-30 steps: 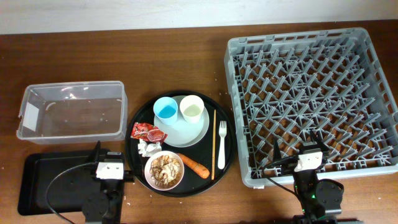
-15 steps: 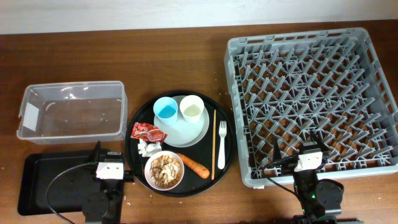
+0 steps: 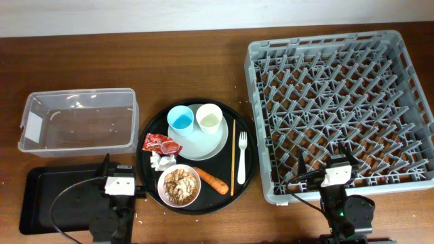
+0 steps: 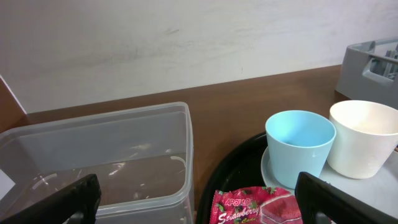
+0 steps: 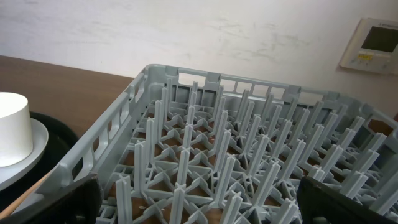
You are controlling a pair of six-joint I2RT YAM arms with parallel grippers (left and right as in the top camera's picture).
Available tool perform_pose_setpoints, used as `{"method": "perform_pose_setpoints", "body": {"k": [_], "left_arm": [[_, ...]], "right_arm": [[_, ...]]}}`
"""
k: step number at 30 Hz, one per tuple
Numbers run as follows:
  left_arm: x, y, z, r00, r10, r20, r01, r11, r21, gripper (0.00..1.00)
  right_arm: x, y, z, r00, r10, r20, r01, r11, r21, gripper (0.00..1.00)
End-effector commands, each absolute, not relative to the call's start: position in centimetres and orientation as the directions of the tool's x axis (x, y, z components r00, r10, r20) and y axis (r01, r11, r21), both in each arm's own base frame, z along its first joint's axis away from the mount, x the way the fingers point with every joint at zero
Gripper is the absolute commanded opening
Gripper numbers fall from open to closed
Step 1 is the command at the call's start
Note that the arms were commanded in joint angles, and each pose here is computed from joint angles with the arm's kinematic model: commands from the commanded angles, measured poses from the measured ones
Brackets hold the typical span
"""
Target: Sort waste into correct bins and load items into the dishwasher rack
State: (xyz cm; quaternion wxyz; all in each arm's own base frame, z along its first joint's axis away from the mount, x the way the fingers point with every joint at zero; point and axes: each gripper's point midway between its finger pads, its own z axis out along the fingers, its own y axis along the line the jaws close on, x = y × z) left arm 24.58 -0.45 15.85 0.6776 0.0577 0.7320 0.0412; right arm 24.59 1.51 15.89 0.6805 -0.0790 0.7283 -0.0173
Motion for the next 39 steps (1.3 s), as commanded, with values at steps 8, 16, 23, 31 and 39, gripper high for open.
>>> {"method": "perform_pose_setpoints", "body": {"k": [8,16,23,31,39], "left_arm": [[24.6,-0.3,15.6,-0.077,0.160,-0.984,0.024,0.987,0.158,0.99],[24.6,-0.3,15.6,-0.077,0.160,-0.984,0.024,0.987,0.158,0.99],[24.6,-0.3,15.6,-0.077,0.160,-0.984,0.024,0.987,0.158,0.99],[24.6,-0.3,15.6,-0.077,0.160,-0.984,0.024,0.987,0.158,0.99],[24.6,-0.5,16.8,-0.027,0.158,-0.987,0.029,0.987,0.158,0.99]], "right_arm": [[24.6,1.4,15.7,-0.061,-0.141,-0.988,-0.089,0.987,-0.135,0.99],[24.4,2.5,16.8,-0.029,-0.087,-0.996,-0.149,0.986,-0.082,0.99],[22.0,2.5,23.8,-0.028,-0.062,-0.998,-0.147,0.988,-0.057,0.98],[22.1,1.9,28.7,-0.146,-0.063,-0.987,-0.116,0.992,-0.046,0.99],[22.0,3.7,29.2,-0.125,-0.062,-0.990,-0.217,0.976,-0.034,0.99]]}}
